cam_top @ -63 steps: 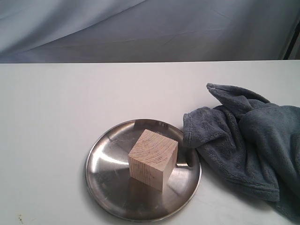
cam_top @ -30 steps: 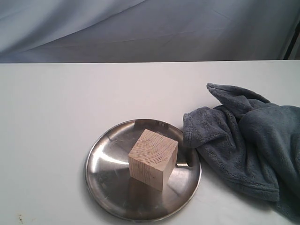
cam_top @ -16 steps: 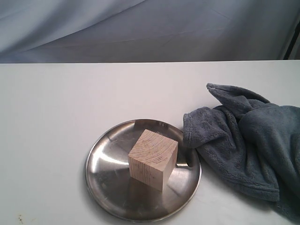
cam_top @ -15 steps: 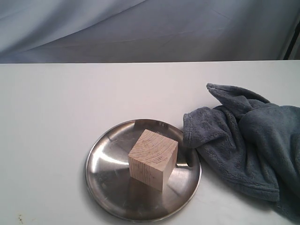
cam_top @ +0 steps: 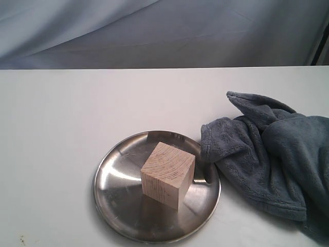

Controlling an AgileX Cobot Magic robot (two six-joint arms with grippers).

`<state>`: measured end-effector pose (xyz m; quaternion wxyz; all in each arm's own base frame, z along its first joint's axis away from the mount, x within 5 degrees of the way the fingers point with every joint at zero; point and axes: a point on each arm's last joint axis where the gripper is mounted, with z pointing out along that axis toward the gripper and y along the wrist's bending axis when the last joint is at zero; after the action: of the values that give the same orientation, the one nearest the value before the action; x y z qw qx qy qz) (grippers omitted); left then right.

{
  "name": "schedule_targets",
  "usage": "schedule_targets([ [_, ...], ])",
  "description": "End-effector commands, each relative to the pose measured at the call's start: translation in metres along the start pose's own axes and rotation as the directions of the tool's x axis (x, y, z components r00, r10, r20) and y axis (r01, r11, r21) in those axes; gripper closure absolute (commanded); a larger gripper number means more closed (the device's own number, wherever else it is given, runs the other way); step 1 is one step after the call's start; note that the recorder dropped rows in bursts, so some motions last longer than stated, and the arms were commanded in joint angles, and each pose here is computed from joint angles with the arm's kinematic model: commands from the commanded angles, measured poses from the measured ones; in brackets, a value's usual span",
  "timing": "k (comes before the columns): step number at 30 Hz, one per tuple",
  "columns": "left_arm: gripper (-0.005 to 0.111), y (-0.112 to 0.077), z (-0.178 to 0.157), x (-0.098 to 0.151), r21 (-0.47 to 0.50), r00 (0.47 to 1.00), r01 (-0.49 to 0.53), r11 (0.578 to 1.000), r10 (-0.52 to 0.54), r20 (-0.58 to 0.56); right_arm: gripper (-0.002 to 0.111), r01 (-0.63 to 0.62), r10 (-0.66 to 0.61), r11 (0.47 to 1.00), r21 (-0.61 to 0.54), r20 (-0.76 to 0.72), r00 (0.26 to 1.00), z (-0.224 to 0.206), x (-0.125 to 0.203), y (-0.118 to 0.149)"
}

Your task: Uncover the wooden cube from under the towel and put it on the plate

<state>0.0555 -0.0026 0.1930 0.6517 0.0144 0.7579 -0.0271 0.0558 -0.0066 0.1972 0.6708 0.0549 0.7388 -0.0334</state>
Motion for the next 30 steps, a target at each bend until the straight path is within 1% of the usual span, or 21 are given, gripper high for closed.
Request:
schedule_targets([
  [1,0.106,0.000,0.000,0.001,-0.001,1.000,0.008,1.000,-0.008,0.005,0.108,-0.039,0.039,0.999,0.004,-0.006,0.999,0.000,0.001,0.000],
  [3,0.106,0.000,0.000,0.001,-0.001,1.000,0.008,1.000,-0.008,0.005,0.108,-0.065,0.065,0.998,0.003,-0.007,0.998,0.000,0.001,0.000],
  [6,0.106,0.000,0.000,0.001,-0.001,1.000,0.009,1.000,-0.009,0.005,0.108,-0.067,0.067,0.998,0.002,-0.009,0.998,0.000,0.002,0.000],
  [8,0.106,0.000,0.000,0.001,-0.001,1.000,0.009,1.000,-0.009,0.005,0.108,-0.029,0.030,1.000,0.007,-0.021,0.999,0.000,0.003,0.000],
  [12,0.106,0.000,0.000,0.001,-0.001,1.000,0.009,1.000,-0.009,0.005,0.108,-0.015,0.016,1.000,0.009,-0.152,0.988,-0.001,0.015,0.000],
  [30,0.106,0.000,0.000,0.001,-0.001,1.000,0.010,1.000,-0.010,0.005,0.108,-0.018,0.019,1.000,0.009,-0.145,0.989,-0.001,0.014,0.000],
])
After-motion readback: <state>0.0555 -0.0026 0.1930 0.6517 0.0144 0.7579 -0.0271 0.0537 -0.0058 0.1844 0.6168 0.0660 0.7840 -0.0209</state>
